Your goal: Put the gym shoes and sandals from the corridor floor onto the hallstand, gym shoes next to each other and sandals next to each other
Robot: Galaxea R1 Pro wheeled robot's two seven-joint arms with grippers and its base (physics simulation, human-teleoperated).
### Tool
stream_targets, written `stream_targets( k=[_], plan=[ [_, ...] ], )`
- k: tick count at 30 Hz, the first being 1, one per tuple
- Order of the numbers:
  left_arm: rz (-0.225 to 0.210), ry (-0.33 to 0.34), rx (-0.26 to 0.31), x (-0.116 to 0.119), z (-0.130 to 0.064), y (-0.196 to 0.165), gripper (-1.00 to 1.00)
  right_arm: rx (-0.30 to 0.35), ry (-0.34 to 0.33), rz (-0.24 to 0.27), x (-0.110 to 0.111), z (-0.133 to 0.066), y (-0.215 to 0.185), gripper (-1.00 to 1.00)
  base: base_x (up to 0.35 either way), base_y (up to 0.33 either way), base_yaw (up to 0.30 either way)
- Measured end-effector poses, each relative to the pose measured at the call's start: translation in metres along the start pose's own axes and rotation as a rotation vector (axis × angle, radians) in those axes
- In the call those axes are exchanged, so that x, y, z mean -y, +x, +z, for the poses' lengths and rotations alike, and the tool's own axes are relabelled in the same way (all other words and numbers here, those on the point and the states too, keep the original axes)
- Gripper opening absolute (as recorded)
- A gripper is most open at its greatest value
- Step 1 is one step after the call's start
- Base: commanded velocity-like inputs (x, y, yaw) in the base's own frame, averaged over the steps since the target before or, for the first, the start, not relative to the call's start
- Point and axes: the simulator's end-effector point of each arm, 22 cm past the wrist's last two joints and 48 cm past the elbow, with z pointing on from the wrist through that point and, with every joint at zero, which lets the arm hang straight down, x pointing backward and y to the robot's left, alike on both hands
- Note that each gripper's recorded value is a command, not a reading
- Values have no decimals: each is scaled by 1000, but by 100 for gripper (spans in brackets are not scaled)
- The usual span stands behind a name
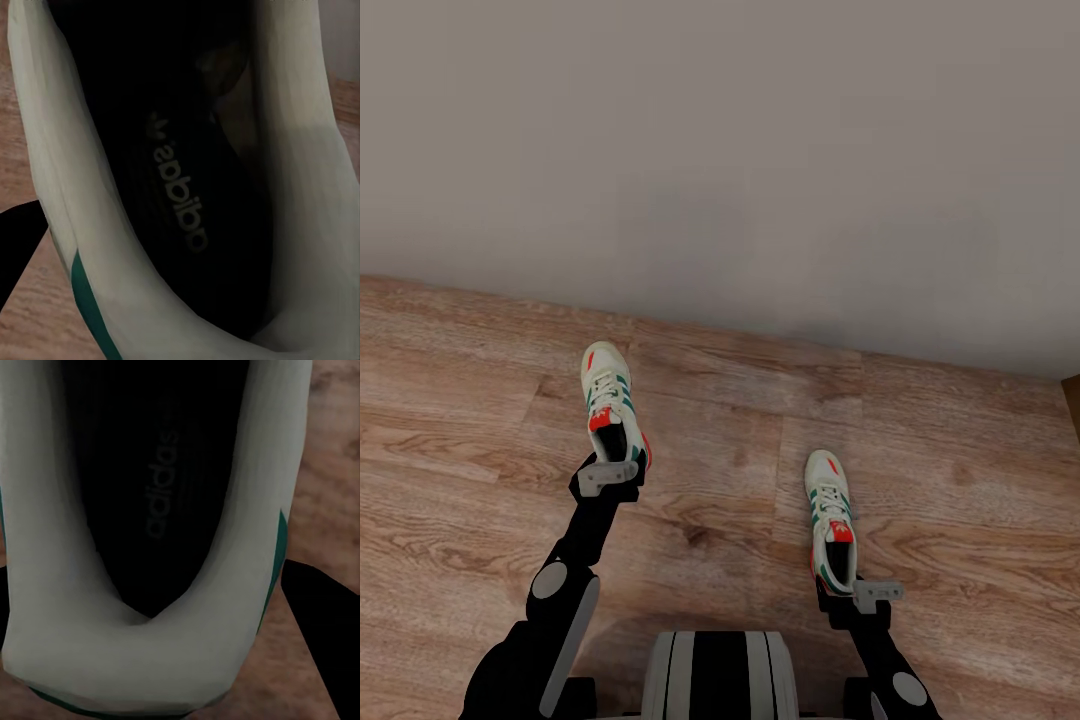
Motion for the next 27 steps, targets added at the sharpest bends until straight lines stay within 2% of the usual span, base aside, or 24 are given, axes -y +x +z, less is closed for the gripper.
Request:
stream_targets(
  k=[21,24,27],
  plan=[
    [5,7,64,4,-11,-47,-100,95,-6,-2,-4,-9,-50,-100,0,0,0],
    [6,7,72,5,-13,-54,-100,144,-8,-1,-5,-11,-73,-100,0,0,0],
    [6,9,85,6,-15,-63,-100,166,-8,2,-5,-14,-84,-100,0,0,0]
  ],
)
